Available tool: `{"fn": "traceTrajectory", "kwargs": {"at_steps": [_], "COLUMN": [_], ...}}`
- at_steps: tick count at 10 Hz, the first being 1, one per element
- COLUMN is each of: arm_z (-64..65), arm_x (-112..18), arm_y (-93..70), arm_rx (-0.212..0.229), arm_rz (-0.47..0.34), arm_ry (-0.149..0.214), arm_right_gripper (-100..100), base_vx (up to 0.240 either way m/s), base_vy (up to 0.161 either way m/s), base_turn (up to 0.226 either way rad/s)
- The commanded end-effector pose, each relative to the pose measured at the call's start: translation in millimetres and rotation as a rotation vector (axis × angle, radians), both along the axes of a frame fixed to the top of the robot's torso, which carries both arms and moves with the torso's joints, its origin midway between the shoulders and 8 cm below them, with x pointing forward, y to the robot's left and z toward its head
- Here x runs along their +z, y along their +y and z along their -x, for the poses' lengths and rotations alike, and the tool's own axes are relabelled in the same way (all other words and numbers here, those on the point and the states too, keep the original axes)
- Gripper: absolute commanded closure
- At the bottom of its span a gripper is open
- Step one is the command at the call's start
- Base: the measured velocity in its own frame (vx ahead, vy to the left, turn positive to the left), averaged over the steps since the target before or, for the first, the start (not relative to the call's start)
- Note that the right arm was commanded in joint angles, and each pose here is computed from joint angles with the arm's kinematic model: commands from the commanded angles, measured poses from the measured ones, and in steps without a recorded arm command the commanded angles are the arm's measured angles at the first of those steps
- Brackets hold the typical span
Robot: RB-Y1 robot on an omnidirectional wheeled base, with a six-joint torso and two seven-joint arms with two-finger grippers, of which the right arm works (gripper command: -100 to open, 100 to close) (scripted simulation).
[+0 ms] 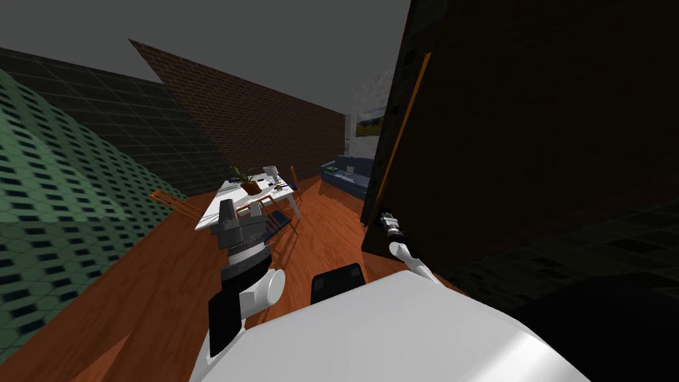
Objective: Pull the door open
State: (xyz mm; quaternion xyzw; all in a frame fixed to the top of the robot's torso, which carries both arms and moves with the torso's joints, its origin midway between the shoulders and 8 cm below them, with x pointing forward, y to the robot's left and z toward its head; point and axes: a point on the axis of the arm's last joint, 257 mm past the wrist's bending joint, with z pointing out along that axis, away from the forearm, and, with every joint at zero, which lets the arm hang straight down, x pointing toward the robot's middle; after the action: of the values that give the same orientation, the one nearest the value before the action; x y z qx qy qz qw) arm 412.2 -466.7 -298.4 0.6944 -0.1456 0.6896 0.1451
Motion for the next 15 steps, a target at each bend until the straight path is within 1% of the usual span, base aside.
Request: {"fn": "traceTrajectory", "kwargs": {"at_steps": [1,3,4,5,15], "arm_z": [-2.6,-5.6,-5.1,-4.2,-1.1], "arm_x": [1.7,2.1,2.3,-0.2,2.2], "arm_y": [8.7,23.1,19.1,24.1,37.2], "arm_rx": [0.021,0.054,0.045,0.061,0.132], "arm_rz": [0.002,0.002,0.002,0.0,0.001], "arm_ry": [-0.005,-0.006,-0.007,-0.001,-0.007], "arm_right_gripper": [100,100,100,100,100], "base_vx": [-0.201,-0.239,-0.095,-0.118,-0.196], "base_vy": [-0.049,-0.026,0.001,0.03,-0.025], "base_turn": [0.067,0.071,0.029,0.098,0.105]}}
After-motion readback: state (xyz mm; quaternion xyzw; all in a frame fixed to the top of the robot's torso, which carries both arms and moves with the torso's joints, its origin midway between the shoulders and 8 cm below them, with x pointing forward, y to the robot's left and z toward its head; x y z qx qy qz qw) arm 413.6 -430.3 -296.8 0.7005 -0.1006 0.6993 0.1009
